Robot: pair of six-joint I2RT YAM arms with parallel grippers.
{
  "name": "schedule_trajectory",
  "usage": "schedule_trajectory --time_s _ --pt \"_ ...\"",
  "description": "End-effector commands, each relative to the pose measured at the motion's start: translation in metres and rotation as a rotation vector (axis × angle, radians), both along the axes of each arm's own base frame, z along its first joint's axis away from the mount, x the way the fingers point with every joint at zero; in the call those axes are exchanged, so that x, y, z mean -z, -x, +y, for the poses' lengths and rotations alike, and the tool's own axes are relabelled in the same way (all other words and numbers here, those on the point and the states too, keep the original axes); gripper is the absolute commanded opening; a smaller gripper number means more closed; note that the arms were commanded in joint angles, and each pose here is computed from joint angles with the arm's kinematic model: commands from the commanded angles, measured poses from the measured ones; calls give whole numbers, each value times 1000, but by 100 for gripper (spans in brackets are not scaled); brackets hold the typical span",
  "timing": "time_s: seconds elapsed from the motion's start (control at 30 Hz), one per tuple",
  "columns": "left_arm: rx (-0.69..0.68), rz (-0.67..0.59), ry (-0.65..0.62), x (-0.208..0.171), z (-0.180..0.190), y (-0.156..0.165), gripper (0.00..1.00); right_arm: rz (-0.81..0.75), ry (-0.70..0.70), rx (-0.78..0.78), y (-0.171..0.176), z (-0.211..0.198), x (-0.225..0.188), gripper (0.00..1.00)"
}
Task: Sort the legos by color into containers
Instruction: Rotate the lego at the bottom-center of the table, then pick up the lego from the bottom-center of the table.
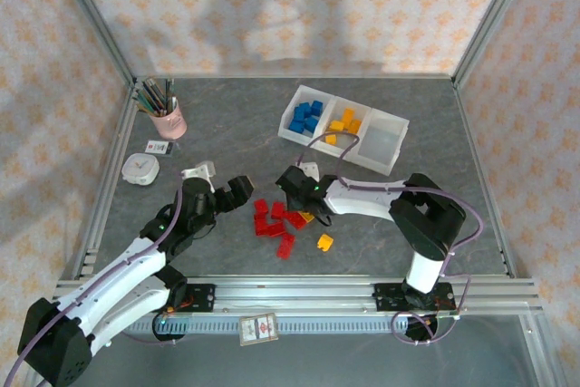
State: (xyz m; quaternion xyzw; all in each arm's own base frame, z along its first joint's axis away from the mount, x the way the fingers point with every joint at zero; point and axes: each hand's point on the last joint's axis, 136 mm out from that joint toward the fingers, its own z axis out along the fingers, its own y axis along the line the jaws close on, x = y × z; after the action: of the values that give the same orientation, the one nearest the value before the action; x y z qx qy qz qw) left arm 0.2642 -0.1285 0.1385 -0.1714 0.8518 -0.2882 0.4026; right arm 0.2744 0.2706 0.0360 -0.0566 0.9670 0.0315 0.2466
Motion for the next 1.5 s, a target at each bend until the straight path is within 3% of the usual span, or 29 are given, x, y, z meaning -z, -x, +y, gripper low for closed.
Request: schedule_trajectory --time_s 0.0,0.2,0.4,0.77,0.93,1.23,1.47 --pt "-19 -2 -6 -1 4 -3 99 -12 37 73 1 -26 -4 69" --pt "-12 -3 4 -1 1 -5 99 -33 51 127 2 -48 -14 67" --pt "-9 -10 5 -5 -1 -8 99 7 -92 69 10 -23 -19 68" --pt "-8 -7 -9 -4 -1 -9 99 70 -51 39 18 -14 11 66" --pt "-5 -4 -11 -3 -2 -10 99 77 -17 38 18 -19 18 59" --pt "18 -4 -1 -6 -9 -14 99 50 -13 44 14 -24 11 33" --pt "36 -9 9 -12 -15 -19 99 -21 -57 63 -5 -26 -22 32"
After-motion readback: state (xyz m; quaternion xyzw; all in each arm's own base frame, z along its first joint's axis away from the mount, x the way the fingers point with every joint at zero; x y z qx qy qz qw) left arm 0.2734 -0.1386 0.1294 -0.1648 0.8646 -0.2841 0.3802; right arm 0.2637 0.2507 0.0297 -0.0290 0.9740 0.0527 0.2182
